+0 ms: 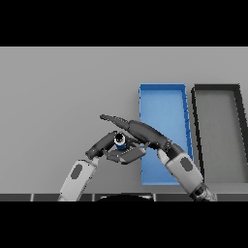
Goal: Pick up the blue pipe and place it into the blue bin.
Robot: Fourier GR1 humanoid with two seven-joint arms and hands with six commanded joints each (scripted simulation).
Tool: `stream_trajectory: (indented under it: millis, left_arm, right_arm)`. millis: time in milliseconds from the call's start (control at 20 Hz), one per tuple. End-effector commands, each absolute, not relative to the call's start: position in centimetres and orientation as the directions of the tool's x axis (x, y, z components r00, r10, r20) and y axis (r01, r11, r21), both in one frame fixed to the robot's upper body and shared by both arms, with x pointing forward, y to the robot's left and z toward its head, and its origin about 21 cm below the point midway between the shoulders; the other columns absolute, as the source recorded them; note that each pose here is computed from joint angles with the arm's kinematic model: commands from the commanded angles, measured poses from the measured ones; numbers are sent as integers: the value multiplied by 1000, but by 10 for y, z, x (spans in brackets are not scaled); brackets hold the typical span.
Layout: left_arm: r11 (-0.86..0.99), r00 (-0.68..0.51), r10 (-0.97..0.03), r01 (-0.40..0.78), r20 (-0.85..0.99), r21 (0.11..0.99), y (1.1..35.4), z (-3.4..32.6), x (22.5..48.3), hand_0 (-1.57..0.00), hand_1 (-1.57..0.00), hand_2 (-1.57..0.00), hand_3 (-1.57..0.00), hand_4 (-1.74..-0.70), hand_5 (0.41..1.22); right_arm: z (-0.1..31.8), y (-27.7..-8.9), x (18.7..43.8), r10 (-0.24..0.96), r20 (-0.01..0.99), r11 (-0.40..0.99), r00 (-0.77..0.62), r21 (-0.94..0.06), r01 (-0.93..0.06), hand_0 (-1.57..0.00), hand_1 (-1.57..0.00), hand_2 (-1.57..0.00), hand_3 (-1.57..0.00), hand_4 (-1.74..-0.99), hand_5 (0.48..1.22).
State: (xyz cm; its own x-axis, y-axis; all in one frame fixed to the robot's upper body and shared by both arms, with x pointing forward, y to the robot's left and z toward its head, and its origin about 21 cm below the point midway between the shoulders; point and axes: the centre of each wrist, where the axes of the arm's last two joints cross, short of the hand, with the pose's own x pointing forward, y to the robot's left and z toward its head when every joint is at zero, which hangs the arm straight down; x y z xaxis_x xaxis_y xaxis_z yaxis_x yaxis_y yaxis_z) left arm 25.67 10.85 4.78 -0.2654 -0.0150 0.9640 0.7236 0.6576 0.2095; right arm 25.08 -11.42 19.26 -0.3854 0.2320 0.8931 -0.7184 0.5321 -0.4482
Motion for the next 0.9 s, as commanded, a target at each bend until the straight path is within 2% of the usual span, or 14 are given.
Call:
stream_trajectory:
  millis: [0, 50, 100, 250, 300, 350, 400, 500, 600, 700, 850]
  left_arm:
    - [663, -253, -32, 718, 967, 210, 107, 49, 258, -1571, -1571, -1571, -1571, -1465, 1221]
    - [662, -248, -43, 718, 968, 213, 106, 50, 260, -1571, -1571, -1571, -1571, -1462, 1221]
    - [658, -248, -18, 726, 969, 198, 105, 47, 258, -1571, -1571, -1571, -1571, -1517, 1221]
    - [661, -235, -51, 720, 971, 210, 107, 49, 257, -1571, -1571, -1571, -1571, -1622, 1221]
    - [664, -230, -54, 718, 972, 207, 106, 48, 257, -1571, -1571, -1571, -1571, -1645, 1221]
    - [661, -228, -34, 725, 973, 193, 104, 48, 259, -1571, -1571, -1571, -1511, -1662, 1221]
    - [656, -225, 4, 736, 974, 167, 103, 47, 258, -1571, -1571, -1571, -1523, -1677, 1221]
    - [656, -218, 40, 742, 975, 139, 105, 49, 259, -1571, -1571, -1571, -1502, -1699, 1221]
    - [651, -205, 49, 749, 977, 125, 104, 46, 258, -1571, -1571, -1571, -1464, -1713, 1221]
    - [654, -212, 37, 744, 977, 137, 102, 50, 259, -1571, -1571, -1571, -1437, -1722, 1221]
    - [659, -222, 39, 739, 974, 142, 102, 54, 257, -1571, -1571, -1571, -1428, -1730, 1221]
  right_arm:
    - [191, -110, 256, 245, 892, 519, -381, -452, -725, -69, -108, -166, -44, -1204, 497]
    - [194, -105, 259, 247, 889, 507, -385, -457, -730, -168, -218, -261, -128, -1233, 487]
    - [194, -103, 257, 230, 889, 490, -396, -458, -742, -323, -362, -377, -242, -1278, 485]
    - [192, -98, 255, 196, 892, 476, -408, -450, -756, -876, -877, -910, -762, -1467, 518]
    - [192, -92, 257, 203, 898, 480, -390, -439, -760, -1015, -1015, -1042, -872, -1514, 550]
    - [191, -88, 258, 176, 906, 482, -385, -420, -769, -1126, -1127, -1148, -953, -1551, 596]
    - [187, -89, 255, 155, 912, 482, -380, -405, -777, -1215, -1215, -1233, -1021, -1581, 650]
    - [187, -87, 258, 134, 919, 494, -372, -387, -779, -1343, -1343, -1354, -1186, -1628, 856]
    - [182, -87, 257, 130, 915, 493, -382, -393, -776, -1425, -1425, -1432, -1304, -1665, 987]
    - [180, -85, 253, 99, 906, 484, -412, -405, -775, -1478, -1478, -1482, -1400, -1692, 1071]
    - [185, -85, 252, 91, 908, 495, -409, -397, -773, -1523, -1523, -1526, -1484, -1716, 1144]
